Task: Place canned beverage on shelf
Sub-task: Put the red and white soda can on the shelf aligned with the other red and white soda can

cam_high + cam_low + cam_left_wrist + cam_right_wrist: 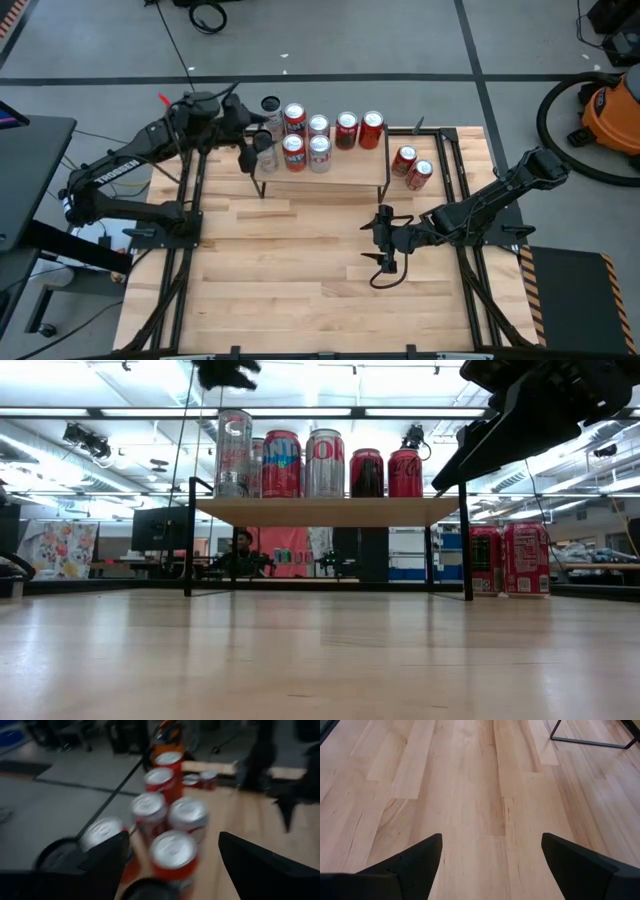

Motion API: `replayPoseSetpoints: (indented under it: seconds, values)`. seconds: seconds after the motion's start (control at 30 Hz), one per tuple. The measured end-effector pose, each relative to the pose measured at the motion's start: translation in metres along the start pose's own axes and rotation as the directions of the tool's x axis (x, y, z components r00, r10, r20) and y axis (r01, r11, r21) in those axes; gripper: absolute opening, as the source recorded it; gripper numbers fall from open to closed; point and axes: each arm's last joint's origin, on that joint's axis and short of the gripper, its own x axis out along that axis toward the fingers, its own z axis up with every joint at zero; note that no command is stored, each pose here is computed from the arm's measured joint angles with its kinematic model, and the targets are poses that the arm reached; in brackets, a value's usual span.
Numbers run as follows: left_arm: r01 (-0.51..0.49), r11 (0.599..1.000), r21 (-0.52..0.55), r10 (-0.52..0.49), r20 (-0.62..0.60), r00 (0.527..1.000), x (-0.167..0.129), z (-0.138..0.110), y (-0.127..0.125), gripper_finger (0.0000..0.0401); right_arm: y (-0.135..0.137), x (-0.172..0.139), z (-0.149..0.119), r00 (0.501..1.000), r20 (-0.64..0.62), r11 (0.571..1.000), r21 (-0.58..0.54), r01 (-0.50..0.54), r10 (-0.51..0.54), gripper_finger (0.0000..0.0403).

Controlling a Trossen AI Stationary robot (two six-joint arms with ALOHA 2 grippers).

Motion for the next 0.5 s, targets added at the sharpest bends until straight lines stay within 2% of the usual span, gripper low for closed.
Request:
replayPoseSetpoints:
  seconds: [0.1, 0.23, 0.37, 0.5]
  values:
    - [0.098, 0.995, 0.035, -0.101, 0.083, 0.991, 0.002, 0.009, -0.022, 0.0315, 0.000, 0.000, 0.000, 1.000, 0.001, 1.000, -0.005, 0.003, -0.003, 0.0352]
    - [0.258, 0.955, 0.146, -0.280, 0.163, 0.946, 0.007, 0.020, -0.067, 0.0299, 0.000, 0.000, 0.000, 1.000, 0.001, 1.000, -0.006, 0.005, -0.005, 0.0352]
    - [0.326, 0.922, 0.210, -0.350, 0.085, 0.933, 0.023, 0.013, -0.115, 0.0280, -0.001, -0.002, -0.003, 0.999, -0.023, 1.000, -0.008, 0.028, -0.028, 0.0352]
    - [0.405, 0.876, 0.264, -0.417, -0.008, 0.909, 0.044, -0.012, -0.162, 0.0262, -0.006, -0.011, -0.003, 0.992, -0.090, 0.995, 0.033, 0.095, -0.092, 0.0352]
